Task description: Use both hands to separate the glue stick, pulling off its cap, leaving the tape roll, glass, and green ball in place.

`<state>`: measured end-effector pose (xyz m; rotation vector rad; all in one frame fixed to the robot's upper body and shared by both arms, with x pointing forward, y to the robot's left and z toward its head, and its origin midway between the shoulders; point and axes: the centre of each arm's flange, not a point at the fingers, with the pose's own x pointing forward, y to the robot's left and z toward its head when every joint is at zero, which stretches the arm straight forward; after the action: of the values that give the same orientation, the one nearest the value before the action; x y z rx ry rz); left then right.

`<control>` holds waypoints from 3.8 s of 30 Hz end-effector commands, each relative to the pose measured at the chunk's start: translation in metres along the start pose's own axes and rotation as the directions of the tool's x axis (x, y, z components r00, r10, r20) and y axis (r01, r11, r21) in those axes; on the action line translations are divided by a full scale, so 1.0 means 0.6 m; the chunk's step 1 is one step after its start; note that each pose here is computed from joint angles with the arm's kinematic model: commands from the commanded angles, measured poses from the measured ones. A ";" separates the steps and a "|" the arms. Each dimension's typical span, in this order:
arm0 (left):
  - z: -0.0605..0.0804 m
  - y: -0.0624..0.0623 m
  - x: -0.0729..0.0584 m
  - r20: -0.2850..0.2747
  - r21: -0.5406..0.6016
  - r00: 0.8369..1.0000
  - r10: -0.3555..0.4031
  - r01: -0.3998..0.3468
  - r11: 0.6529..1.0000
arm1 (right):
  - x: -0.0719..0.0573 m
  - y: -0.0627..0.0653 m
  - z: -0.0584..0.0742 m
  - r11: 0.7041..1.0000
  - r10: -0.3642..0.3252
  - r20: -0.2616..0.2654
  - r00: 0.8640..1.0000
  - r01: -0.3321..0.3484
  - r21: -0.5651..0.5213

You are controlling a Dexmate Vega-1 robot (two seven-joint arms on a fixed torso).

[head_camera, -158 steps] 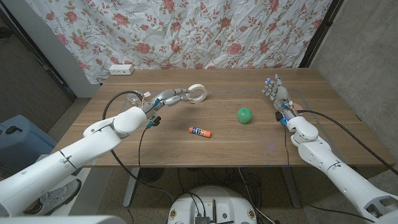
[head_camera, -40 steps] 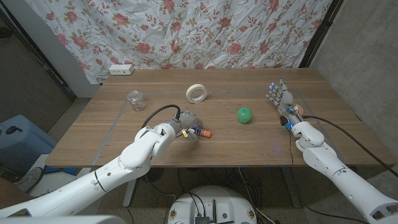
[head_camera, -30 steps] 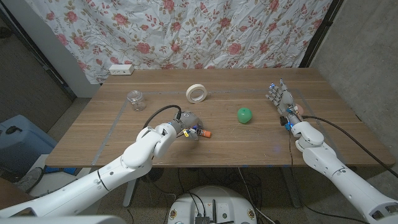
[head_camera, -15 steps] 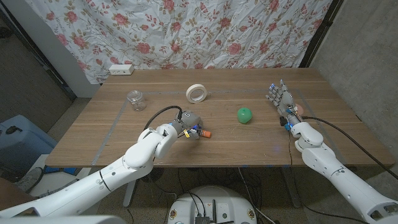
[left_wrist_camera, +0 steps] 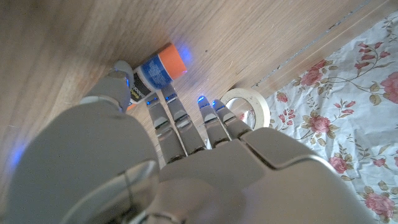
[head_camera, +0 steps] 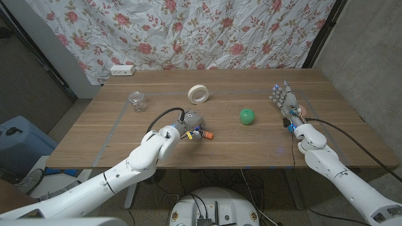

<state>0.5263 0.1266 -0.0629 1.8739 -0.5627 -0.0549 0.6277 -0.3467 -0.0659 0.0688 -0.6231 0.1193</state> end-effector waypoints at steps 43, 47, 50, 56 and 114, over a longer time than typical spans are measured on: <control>-0.010 0.051 0.004 0.031 0.031 0.995 0.090 -0.091 0.995 | -0.019 0.004 0.030 0.999 0.020 0.035 0.999 -0.019 -0.035; -0.014 0.062 0.005 0.031 0.032 0.994 0.109 -0.110 0.993 | -0.020 0.003 0.038 0.999 0.023 0.050 0.999 -0.021 -0.041; -0.014 0.069 0.007 0.043 0.042 0.993 0.110 -0.112 0.993 | -0.023 0.004 0.044 0.998 0.031 0.057 0.998 -0.028 -0.049; -0.013 0.084 0.005 0.039 0.028 0.989 0.139 -0.140 0.990 | -0.031 0.010 0.055 0.996 0.053 0.058 0.997 -0.048 -0.079; -0.005 0.154 0.051 -0.056 -0.290 0.925 0.375 -0.375 0.881 | -0.079 0.037 0.150 0.788 0.274 0.086 0.958 -0.173 -0.591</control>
<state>0.5175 0.1012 0.0228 1.5174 -0.8396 0.0924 0.5404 -0.3398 -0.0241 -0.4962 -0.7986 0.1407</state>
